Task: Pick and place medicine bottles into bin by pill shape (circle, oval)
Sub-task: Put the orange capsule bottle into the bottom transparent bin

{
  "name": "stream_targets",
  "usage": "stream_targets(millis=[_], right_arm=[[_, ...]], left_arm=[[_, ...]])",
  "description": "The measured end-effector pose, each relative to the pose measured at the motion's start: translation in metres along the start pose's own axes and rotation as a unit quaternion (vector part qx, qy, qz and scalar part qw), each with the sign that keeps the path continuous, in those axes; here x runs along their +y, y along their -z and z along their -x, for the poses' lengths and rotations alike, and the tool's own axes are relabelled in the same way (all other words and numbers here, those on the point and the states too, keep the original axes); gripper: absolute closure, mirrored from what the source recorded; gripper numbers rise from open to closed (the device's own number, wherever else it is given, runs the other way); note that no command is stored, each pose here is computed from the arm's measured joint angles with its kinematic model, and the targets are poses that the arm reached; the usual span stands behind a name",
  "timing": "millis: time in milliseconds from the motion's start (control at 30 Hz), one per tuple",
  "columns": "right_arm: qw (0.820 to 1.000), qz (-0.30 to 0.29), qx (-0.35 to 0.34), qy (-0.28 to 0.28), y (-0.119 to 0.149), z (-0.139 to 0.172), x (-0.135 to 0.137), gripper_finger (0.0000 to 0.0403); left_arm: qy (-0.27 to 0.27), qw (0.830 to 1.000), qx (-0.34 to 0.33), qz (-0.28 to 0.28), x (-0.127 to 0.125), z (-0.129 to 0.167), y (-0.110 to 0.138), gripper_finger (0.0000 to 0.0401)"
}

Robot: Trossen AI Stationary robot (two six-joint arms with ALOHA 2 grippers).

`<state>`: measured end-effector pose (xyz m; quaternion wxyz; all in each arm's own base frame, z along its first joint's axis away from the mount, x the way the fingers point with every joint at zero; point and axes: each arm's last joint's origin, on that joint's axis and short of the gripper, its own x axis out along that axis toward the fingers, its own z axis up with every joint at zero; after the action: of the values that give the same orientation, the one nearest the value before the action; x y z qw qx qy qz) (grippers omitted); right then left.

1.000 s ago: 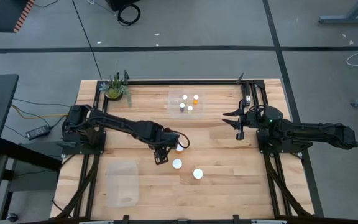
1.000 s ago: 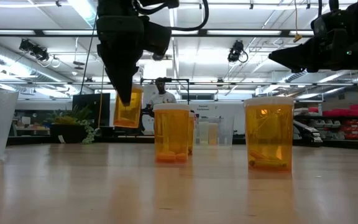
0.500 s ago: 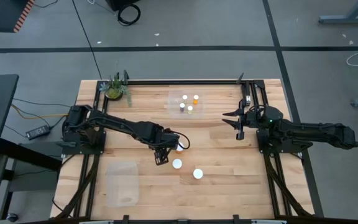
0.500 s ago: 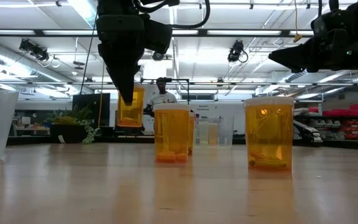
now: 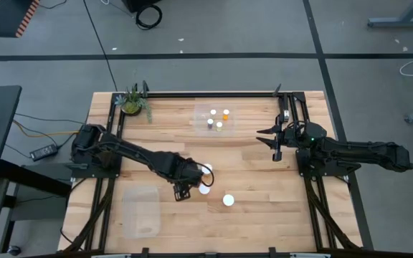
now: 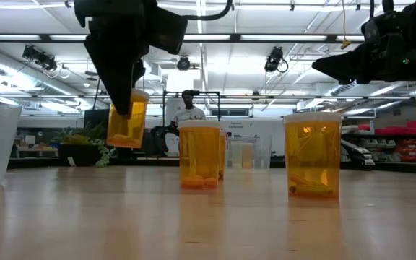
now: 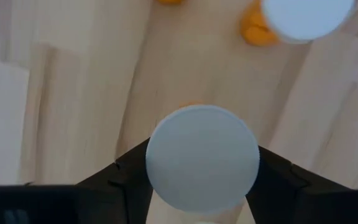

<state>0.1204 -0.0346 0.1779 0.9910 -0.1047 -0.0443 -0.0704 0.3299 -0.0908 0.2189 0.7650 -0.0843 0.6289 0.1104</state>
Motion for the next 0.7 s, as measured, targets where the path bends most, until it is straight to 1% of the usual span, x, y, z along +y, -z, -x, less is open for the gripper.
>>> stream_targets(millis=[133, 300, 467, 633, 700], right_arm=[[1.0, 0.0, 0.0, 0.0, 0.0, 0.0, 0.0, 0.0287], [1.0, 0.0, 0.0, 0.0, 0.0, 0.0, 0.0, 0.0287], [1.0, 0.0, 0.0, 0.0, 0.0, 0.0, 0.0, 0.0287], [1.0, 0.0, 0.0, 0.0, 0.0, 0.0, 0.0, 0.0287], [1.0, 0.0, 0.0, 0.0, 0.0, 0.0, 0.0, 0.0287]], left_arm=[[-0.003, 1.0, 0.008, 0.015, -0.007, 0.001, 0.006, 0.017], [0.003, 1.0, 0.009, 0.015, -0.017, 0.005, 0.015, 0.0194], [0.021, 0.999, 0.014, 0.037, -0.028, 0.011, 0.024, 0.0195], [0.037, 0.997, 0.013, 0.068, -0.043, 0.018, 0.036, 0.0169], [0.046, 0.996, 0.016, 0.076, -0.05, 0.021, 0.042, 0.0168]])
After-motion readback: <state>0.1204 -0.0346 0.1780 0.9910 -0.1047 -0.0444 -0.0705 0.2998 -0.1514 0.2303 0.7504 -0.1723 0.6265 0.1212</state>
